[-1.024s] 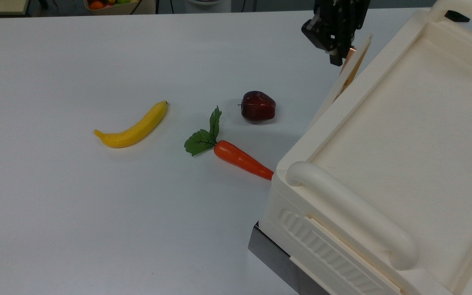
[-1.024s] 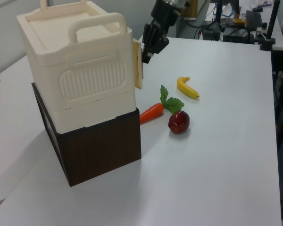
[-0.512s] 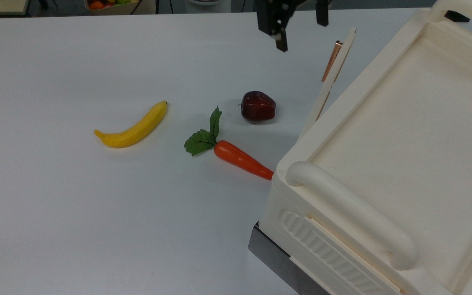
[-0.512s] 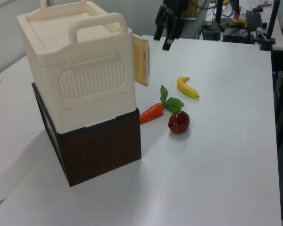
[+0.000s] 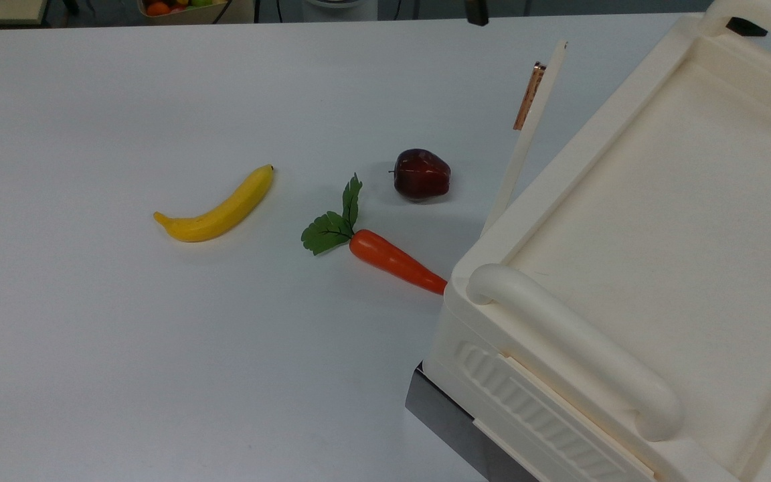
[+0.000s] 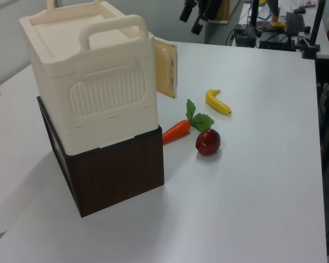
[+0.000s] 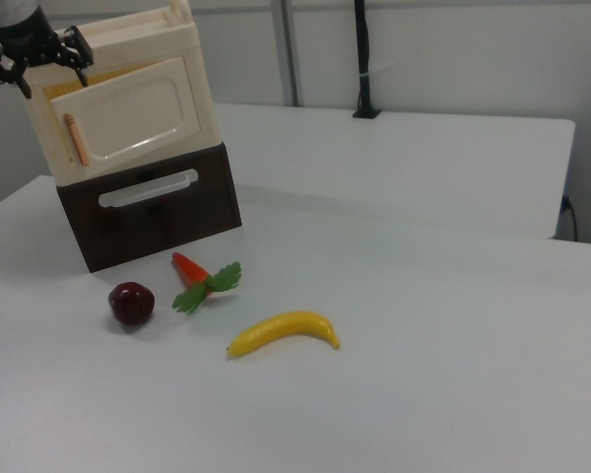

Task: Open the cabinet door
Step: 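Pull the door edge outward, swinging it away from the cabinet, then push the door further around its hinge until fully open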

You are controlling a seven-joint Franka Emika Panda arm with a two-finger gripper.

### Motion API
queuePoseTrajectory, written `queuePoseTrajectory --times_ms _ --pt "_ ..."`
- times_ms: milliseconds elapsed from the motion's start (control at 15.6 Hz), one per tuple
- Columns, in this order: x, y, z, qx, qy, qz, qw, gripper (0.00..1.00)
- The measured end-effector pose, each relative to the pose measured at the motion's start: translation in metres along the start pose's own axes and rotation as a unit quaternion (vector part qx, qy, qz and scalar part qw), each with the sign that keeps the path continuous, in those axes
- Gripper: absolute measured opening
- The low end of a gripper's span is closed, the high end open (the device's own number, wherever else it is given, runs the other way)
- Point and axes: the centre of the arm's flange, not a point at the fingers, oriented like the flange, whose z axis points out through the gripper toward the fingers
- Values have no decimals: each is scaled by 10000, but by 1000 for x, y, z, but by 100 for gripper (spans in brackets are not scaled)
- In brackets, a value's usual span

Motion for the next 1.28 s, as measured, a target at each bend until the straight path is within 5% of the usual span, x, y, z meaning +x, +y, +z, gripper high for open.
queuePoseTrajectory --times_ms 640,1280 --pt "29 -62 60 225 382 -435 9981 100" --pt "-22 40 50 -95 -244 683 9973 100"
